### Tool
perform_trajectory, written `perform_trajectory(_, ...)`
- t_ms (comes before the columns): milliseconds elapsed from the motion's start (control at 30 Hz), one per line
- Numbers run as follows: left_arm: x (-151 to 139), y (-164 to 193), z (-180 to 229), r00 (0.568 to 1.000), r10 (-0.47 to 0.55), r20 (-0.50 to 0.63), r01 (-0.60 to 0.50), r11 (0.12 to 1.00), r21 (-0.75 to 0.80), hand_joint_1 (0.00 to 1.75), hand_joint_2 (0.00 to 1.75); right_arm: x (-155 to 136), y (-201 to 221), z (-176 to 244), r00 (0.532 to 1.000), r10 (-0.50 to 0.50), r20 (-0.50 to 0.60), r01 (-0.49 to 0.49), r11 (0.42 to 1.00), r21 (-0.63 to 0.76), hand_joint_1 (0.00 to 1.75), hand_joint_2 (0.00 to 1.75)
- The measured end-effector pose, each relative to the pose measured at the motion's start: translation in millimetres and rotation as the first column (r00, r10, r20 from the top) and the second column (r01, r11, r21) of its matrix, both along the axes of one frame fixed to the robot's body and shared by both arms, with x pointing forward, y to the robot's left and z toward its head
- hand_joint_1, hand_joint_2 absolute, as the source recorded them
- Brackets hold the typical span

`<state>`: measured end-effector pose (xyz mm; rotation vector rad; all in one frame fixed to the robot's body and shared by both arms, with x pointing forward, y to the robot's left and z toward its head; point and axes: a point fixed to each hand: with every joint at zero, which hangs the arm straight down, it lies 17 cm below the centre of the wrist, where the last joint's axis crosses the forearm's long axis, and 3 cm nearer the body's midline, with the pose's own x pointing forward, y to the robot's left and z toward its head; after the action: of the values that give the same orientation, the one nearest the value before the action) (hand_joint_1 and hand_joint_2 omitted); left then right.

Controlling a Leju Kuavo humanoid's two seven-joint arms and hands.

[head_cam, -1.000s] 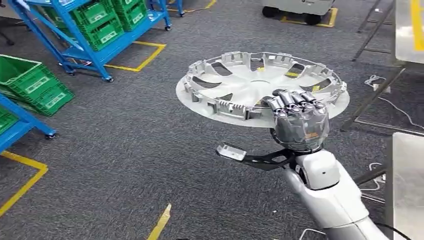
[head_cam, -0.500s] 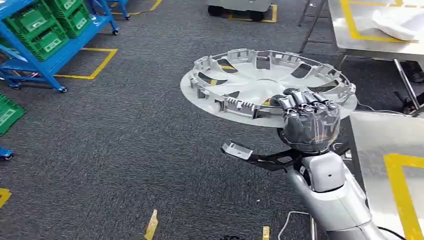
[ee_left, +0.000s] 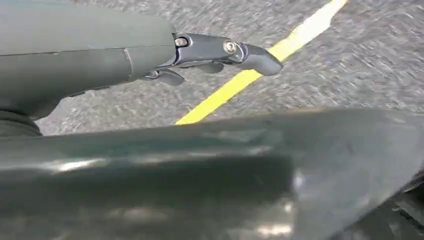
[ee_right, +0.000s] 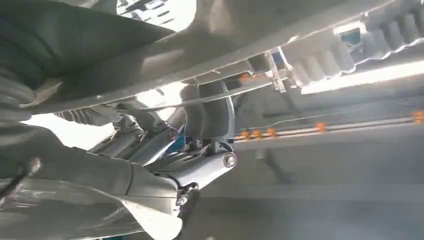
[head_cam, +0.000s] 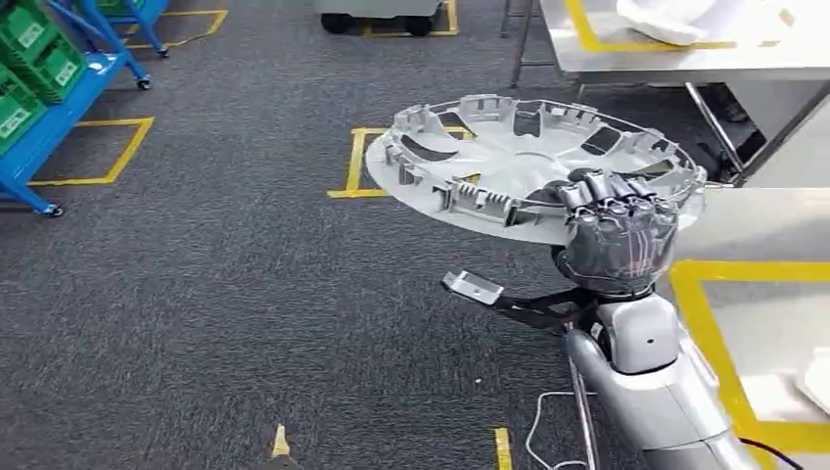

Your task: Take the parts from the cabinet and place them on the table.

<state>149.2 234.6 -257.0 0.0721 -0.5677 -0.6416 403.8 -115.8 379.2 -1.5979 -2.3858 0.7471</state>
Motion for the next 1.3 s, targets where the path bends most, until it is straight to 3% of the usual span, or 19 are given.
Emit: perform_trajectory(1300, 14.4, -5.5, 2.3, 0.996, -0.091, -0.005, 0.091, 0.995, 0.029, 0.0, 0.0, -0.4, -41.8, -22.9, 0.995, -0.089, -0.052, 0.09, 0.996, 0.019, 1.75, 1.75)
